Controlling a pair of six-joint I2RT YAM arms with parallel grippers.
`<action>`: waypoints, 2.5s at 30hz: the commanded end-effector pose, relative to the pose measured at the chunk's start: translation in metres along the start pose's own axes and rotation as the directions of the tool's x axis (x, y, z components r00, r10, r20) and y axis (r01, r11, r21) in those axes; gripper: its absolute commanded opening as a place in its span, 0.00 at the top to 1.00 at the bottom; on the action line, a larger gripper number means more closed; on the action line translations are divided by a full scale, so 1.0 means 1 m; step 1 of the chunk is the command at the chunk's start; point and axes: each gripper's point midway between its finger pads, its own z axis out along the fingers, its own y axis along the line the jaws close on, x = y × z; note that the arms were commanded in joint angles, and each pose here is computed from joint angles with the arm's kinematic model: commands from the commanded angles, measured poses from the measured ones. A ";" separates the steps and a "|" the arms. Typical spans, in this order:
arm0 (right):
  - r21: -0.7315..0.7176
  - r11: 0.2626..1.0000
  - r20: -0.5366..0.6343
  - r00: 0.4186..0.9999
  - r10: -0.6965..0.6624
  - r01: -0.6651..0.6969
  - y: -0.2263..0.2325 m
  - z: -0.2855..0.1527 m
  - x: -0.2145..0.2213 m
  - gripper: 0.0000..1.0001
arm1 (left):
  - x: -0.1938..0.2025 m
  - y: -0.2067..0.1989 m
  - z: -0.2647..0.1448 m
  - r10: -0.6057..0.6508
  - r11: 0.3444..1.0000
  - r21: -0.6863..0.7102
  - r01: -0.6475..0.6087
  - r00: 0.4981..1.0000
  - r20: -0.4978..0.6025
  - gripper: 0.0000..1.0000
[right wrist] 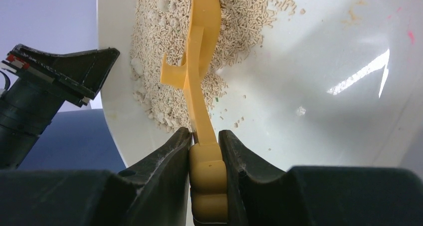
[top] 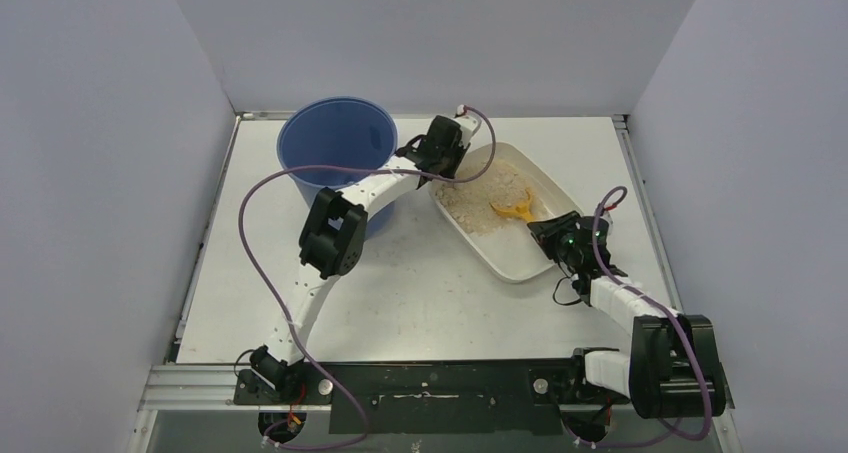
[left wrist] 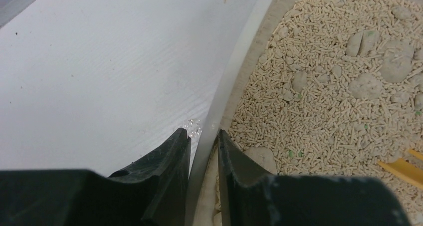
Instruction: Clean the litter box
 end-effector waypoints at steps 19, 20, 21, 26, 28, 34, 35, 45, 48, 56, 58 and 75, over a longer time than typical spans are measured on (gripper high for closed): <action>0.011 0.985 -0.389 0.908 -0.154 0.172 -0.054 -0.054 0.065 1.00 | 0.068 -0.111 -0.114 0.010 0.992 0.123 -0.009 1.000 -0.006 1.00; 0.012 0.984 -0.386 0.909 -0.159 0.177 -0.053 -0.057 0.064 1.00 | 0.072 -0.110 -0.119 0.008 0.993 0.118 -0.007 1.000 -0.007 1.00; 0.009 0.983 -0.379 0.910 -0.169 0.186 -0.051 -0.059 0.062 1.00 | 0.074 -0.112 -0.124 0.010 0.993 0.119 -0.009 1.000 -0.009 1.00; 0.005 0.967 -0.339 0.911 -0.236 0.253 -0.044 -0.072 0.051 1.00 | 0.087 -0.108 -0.152 -0.002 0.995 0.098 0.004 1.000 -0.022 1.00; -0.009 0.966 -0.330 0.911 -0.247 0.259 -0.045 -0.072 0.053 1.00 | 0.095 -0.106 -0.164 -0.020 0.995 0.099 0.022 1.000 -0.023 1.00; -0.037 0.975 -0.378 0.900 -0.215 0.218 -0.056 -0.071 0.071 1.00 | 0.121 -0.102 -0.191 -0.043 0.996 0.082 0.048 0.997 -0.057 1.00; -0.043 0.975 -0.383 0.898 -0.218 0.218 -0.056 -0.071 0.072 1.00 | 0.123 -0.100 -0.195 -0.037 0.997 0.068 0.041 0.997 -0.064 1.00; -0.138 0.964 -0.342 0.903 -0.260 0.225 -0.051 -0.062 0.073 1.00 | 0.131 -0.098 -0.224 -0.076 0.995 0.058 0.079 0.996 -0.050 1.00; -0.219 0.960 -0.328 0.914 -0.241 0.175 -0.041 -0.060 0.078 1.00 | 0.132 -0.097 -0.230 -0.101 0.993 0.059 0.103 0.994 -0.039 1.00; -0.362 0.926 -0.356 0.902 -0.245 0.108 -0.020 -0.063 0.087 1.00 | 0.133 -0.090 -0.232 -0.151 0.988 0.015 0.151 0.988 -0.035 1.00; -0.391 0.916 -0.371 0.896 -0.244 0.088 -0.016 -0.065 0.090 1.00 | 0.131 -0.087 -0.233 -0.161 0.987 -0.001 0.161 0.987 -0.026 1.00; -0.495 0.864 -0.315 0.908 -0.278 0.093 0.009 -0.078 0.083 1.00 | 0.120 -0.069 -0.233 -0.195 0.974 -0.121 0.193 0.981 -0.007 0.49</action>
